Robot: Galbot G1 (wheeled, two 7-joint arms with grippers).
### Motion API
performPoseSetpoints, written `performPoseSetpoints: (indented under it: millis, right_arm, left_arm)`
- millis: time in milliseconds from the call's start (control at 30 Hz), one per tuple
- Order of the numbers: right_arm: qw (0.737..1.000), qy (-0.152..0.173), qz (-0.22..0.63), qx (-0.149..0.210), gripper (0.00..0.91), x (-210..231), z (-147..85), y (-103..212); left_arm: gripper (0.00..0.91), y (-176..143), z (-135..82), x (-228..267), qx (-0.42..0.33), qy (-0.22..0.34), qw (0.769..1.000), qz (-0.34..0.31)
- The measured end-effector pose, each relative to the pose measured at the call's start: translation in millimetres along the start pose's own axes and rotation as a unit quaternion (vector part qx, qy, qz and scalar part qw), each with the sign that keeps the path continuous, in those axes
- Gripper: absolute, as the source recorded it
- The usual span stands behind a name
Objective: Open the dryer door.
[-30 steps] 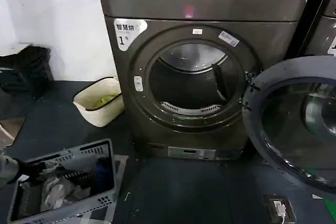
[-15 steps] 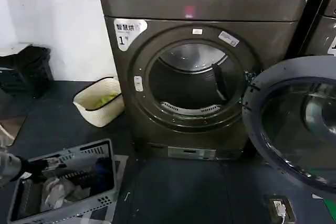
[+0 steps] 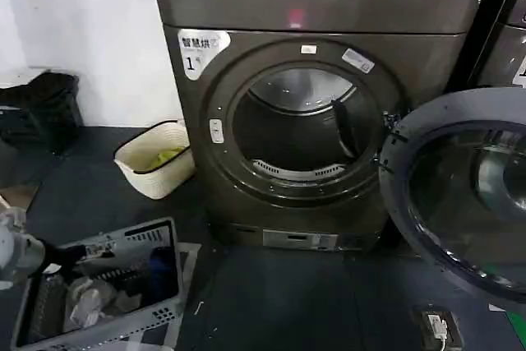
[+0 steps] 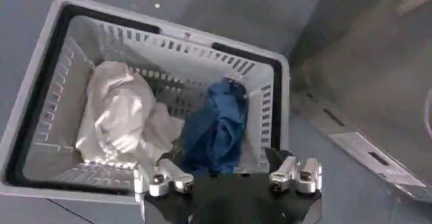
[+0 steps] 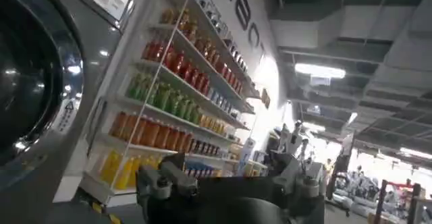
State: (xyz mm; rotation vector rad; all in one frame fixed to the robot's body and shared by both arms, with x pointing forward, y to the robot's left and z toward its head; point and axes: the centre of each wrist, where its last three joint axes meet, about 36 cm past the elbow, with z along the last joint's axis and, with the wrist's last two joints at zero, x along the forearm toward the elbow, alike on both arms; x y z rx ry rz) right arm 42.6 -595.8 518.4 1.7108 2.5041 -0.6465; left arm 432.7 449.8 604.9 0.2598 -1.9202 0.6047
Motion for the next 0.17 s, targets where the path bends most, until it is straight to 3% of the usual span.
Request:
performPoseSetpoints:
  millis: [167]
  right_arm:
    - [1.000, -0.001, 0.001, 0.002, 0.907, 0.1, 0.3, -1.8]
  left_arm:
    - [0.907, 0.1, -0.6, -3.1, 0.000, 0.000, 1.000, -0.002]
